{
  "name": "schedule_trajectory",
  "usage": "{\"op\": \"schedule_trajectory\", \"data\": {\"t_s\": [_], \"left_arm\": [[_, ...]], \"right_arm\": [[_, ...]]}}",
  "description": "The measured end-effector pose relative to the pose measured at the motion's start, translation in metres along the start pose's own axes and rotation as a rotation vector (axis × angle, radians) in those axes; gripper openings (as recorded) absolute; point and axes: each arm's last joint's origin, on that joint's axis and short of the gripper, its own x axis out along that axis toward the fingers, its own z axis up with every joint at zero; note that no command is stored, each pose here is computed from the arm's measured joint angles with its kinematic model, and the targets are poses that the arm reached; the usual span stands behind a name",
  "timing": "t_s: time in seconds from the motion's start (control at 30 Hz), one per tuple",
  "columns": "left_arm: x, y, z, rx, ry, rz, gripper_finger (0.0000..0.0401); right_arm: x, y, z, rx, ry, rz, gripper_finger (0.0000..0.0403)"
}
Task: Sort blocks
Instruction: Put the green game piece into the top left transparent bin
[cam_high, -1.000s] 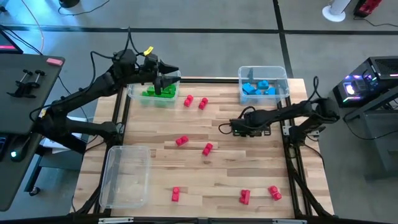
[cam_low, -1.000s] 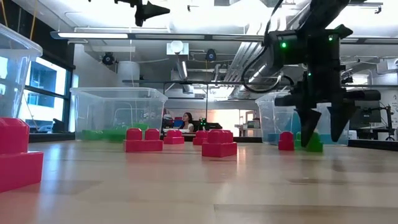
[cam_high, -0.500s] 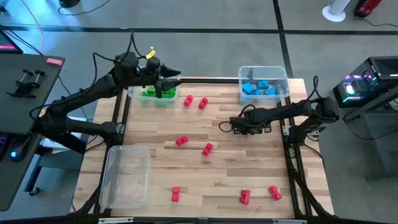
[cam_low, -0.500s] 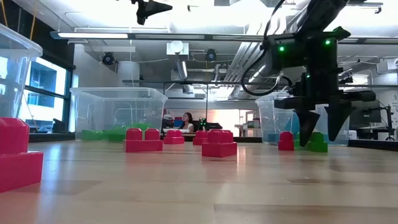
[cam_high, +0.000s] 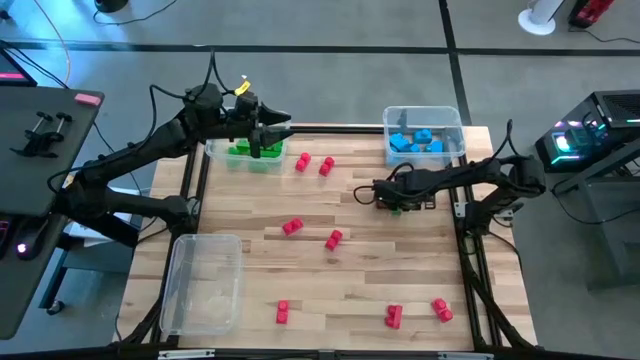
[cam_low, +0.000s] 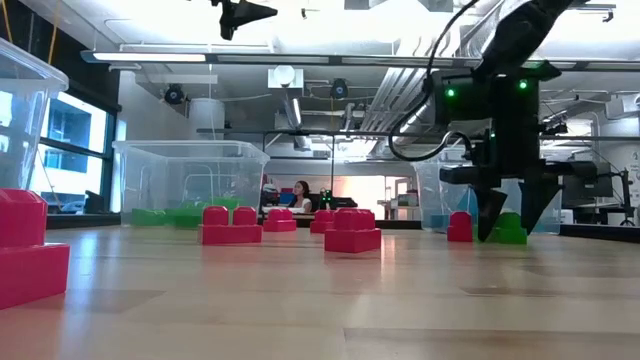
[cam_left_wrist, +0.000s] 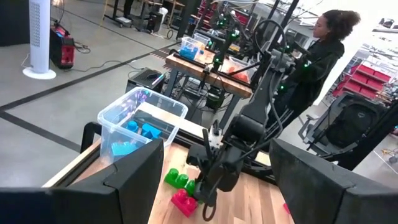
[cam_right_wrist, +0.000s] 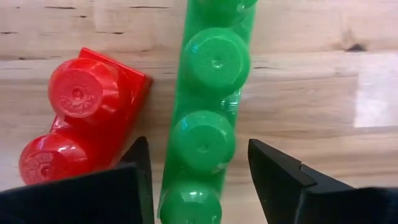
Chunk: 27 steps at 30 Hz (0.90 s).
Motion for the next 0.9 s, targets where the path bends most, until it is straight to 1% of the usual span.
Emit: {"op": "schedule_trajectory", "data": {"t_s": [0.1,0.17,0.23,0.33,0.37,0.4,0.5,0.6,0.67,0.73,0.77,0.9], "left_arm": [[0.000,-0.001,0.000,0.001,0.004,-0.013,0.0280],[0.001,-0.003,-0.001,0.008,0.007,-0.021,0.0280],[0.002,-0.005,-0.001,0.017,0.010,-0.030,0.0280],[0.002,-0.007,-0.002,0.030,0.013,-0.040,0.0280],[0.002,-0.008,-0.002,0.031,0.014,-0.043,0.0280],[0.003,-0.008,-0.003,0.032,0.015,-0.046,0.0280],[0.003,-0.009,-0.003,0.055,0.015,-0.050,0.0280],[0.003,-0.009,-0.003,0.066,0.015,-0.051,0.0280],[0.003,-0.009,-0.003,0.067,0.015,-0.051,0.0280],[0.003,-0.010,-0.003,0.067,0.015,-0.052,0.0280],[0.003,-0.010,-0.003,0.068,0.016,-0.054,0.0280],[0.012,-0.014,-0.009,0.108,0.042,-0.075,0.0280]], "right_arm": [[0.007,-0.005,-0.003,0.009,0.007,0.004,0.0147],[0.009,-0.006,-0.005,0.004,0.011,0.000,0.0127],[0.010,-0.007,-0.007,-0.009,0.010,-0.003,0.0096],[0.009,-0.008,-0.009,-0.049,0.000,-0.016,0.0034],[0.008,-0.010,-0.011,-0.067,-0.002,-0.027,0.0019],[0.006,-0.011,-0.012,-0.088,0.000,-0.031,0.0012],[-0.002,-0.019,-0.017,-0.126,0.032,-0.044,0.0020],[-0.018,-0.041,-0.025,-0.205,0.094,-0.127,0.0016],[-0.032,-0.048,-0.028,-0.206,0.089,-0.086,0.0006],[-0.048,-0.061,-0.033,-0.210,0.082,-0.065,0.0005],[-0.055,-0.064,-0.035,-0.207,0.071,-0.027,0.0006],[-0.088,-0.060,-0.037,-0.168,-0.066,0.337,0.0004]]}}
